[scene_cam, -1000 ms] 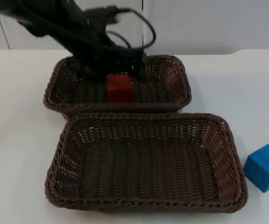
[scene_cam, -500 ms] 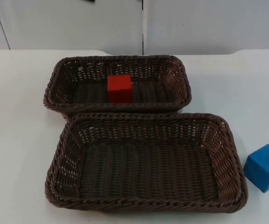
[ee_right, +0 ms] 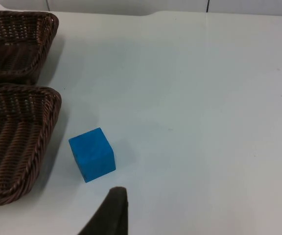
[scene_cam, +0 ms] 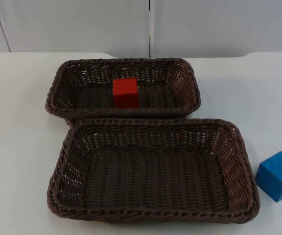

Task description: Pick up one cube with the left hand and place it into the upper basket. Pick up one cube with the right hand and place it into the lower basket.

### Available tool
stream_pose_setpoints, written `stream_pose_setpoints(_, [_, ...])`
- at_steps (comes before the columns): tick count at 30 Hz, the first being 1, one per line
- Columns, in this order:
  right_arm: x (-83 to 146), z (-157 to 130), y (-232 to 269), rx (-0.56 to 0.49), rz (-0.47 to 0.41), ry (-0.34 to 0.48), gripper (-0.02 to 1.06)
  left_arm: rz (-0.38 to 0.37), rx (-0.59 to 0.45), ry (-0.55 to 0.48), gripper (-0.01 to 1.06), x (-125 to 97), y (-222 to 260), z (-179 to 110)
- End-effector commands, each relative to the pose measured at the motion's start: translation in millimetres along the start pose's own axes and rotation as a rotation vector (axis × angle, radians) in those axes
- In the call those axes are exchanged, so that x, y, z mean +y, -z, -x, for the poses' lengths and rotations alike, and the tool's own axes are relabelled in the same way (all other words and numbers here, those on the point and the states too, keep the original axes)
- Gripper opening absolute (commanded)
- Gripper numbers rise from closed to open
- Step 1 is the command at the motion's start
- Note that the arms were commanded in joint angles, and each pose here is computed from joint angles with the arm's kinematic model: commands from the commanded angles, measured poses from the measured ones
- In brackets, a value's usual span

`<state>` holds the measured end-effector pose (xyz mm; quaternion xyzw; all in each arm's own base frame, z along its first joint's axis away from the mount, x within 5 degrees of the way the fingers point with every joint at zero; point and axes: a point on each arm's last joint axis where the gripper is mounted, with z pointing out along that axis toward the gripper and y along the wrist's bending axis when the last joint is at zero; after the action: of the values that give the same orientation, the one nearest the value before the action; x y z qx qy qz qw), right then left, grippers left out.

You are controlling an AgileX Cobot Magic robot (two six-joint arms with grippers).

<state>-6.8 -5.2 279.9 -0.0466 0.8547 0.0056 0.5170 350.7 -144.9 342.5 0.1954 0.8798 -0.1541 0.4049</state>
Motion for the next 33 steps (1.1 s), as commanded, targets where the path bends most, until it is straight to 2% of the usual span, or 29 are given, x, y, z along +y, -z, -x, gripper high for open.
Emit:
stream_pose_setpoints(1, [0,0,1,-0.010,-0.004,-0.002,1.05,0.011,-0.008,-0.001,0.92,0,8,-2])
stream_pose_setpoints(12, [0,0,1,-0.010,-0.004,-0.004,1.05,0.048,-0.014,0.001,0.92,-2,36,-39])
stream_pose_setpoints(24, [0,0,1,-0.010,-0.004,-0.004,1.05,0.054,-0.011,0.012,0.92,-7,65,-80])
stream_pose_setpoints(33, [1,0,1,-0.010,0.006,-0.011,1.05,0.058,-0.081,0.042,0.92,-14,103,-110])
